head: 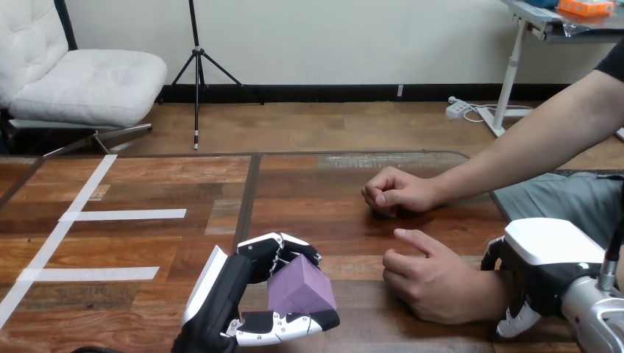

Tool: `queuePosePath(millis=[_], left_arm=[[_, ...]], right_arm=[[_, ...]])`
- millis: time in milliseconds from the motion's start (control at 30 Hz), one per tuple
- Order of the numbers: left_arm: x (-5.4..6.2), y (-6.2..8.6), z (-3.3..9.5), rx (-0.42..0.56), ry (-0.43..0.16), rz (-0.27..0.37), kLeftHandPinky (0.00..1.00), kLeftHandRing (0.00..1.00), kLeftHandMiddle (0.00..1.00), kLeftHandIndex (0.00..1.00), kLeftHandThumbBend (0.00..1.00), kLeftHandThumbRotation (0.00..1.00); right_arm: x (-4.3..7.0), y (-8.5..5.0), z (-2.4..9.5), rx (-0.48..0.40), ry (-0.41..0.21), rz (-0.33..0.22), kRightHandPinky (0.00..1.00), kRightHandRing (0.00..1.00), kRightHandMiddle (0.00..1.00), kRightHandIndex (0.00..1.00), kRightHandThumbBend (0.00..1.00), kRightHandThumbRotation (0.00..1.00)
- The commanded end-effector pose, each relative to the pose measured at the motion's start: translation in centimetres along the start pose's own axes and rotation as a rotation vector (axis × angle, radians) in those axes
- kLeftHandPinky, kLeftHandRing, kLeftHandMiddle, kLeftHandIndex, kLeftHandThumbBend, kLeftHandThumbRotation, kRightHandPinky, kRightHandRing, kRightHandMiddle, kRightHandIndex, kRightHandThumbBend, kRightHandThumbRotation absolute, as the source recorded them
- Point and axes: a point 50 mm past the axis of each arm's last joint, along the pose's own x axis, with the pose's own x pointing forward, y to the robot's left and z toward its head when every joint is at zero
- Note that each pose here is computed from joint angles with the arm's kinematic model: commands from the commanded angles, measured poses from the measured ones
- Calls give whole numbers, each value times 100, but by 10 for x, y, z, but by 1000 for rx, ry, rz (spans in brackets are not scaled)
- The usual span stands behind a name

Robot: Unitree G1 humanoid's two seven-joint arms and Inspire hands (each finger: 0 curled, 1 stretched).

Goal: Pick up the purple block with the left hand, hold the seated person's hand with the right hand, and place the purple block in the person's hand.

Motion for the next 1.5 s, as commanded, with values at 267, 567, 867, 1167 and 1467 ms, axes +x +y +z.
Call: queuePosePath(millis=[267, 567, 867, 1167, 1467], left_arm=[[11, 9, 12, 19, -96, 32, 40, 46, 52, 54, 78, 11], [11, 9, 12, 21, -98, 33, 40, 46, 52, 54, 78, 11], [10, 10, 12, 26, -96, 34, 40, 46, 52, 55, 78, 11], [10, 10, 12, 22, -96, 36, 40, 46, 52, 55, 78, 11], [9, 11, 12, 25, -97, 39, 40, 46, 52, 55, 77, 11]], right_arm=[[4, -15, -2, -101, 34, 15, 75, 76, 78, 78, 79, 4], [11, -8, -2, -118, 48, 40, 74, 76, 79, 78, 78, 1], [16, -4, -1, -110, 71, 66, 70, 73, 76, 75, 78, 0], [19, 1, -2, -85, 59, 51, 55, 63, 68, 70, 78, 0], [22, 3, -2, -63, 52, 51, 30, 39, 49, 67, 73, 0]])
